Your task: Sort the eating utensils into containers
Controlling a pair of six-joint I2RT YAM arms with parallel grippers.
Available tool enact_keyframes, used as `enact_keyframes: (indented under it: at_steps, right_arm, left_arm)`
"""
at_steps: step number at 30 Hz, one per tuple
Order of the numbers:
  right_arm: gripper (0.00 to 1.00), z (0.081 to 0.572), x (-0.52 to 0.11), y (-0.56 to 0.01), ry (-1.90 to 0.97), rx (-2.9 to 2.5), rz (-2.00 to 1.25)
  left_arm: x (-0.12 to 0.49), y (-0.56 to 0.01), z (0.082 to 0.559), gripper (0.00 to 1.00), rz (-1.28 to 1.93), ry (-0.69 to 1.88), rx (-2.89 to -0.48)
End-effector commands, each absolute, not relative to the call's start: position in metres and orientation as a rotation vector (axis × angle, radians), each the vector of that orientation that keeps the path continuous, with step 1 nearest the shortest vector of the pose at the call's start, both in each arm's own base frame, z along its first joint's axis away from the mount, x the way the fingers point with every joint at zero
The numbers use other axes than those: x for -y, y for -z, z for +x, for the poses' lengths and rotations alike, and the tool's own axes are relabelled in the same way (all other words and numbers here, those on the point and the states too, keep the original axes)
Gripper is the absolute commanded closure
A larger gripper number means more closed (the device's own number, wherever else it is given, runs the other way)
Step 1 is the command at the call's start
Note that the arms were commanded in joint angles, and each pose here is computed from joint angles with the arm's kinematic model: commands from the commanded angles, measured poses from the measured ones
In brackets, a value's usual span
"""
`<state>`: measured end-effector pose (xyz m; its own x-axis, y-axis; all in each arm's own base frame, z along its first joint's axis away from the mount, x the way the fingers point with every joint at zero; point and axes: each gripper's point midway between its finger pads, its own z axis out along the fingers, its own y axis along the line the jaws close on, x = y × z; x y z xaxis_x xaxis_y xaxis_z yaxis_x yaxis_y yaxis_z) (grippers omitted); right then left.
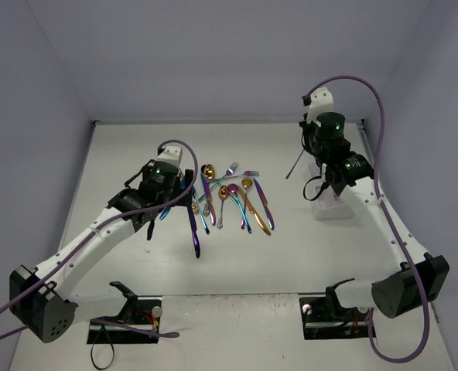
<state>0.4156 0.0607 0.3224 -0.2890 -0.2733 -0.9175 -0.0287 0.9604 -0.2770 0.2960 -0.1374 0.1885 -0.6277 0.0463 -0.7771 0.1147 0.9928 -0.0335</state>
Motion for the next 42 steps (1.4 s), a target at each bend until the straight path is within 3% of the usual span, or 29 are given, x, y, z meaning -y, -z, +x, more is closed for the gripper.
enact_keyframes:
  at_steps: [1,17,29,37,42]
  right_arm:
    - [1.0,0.436,0.002,-0.376,0.463,-1.736,-0.155]
    - [1.0,0.473,0.1,-0.347,0.727,-1.849,-0.162]
    - [1.0,0.493,0.107,-0.281,0.693,-1.955,-0.191]
    - [0.88,0.502,0.101,-0.233,0.626,-2.037,-0.189]
    - [0.71,0.504,0.099,-0.231,0.609,-2.039,-0.179]
  left_arm:
    - [0.133,-0.186,0.294,0.2,0.05,0.154,-2.264]
    - [0.126,-0.148,0.297,0.2,0.06,0.148,-2.338]
    - [0.126,-0.142,0.296,0.2,0.072,0.142,-2.367]
    - [0.12,-0.141,0.289,0.2,0.005,0.13,-2.417]
    - [0.12,-0.134,0.288,0.2,-0.08,0.147,-2.454]
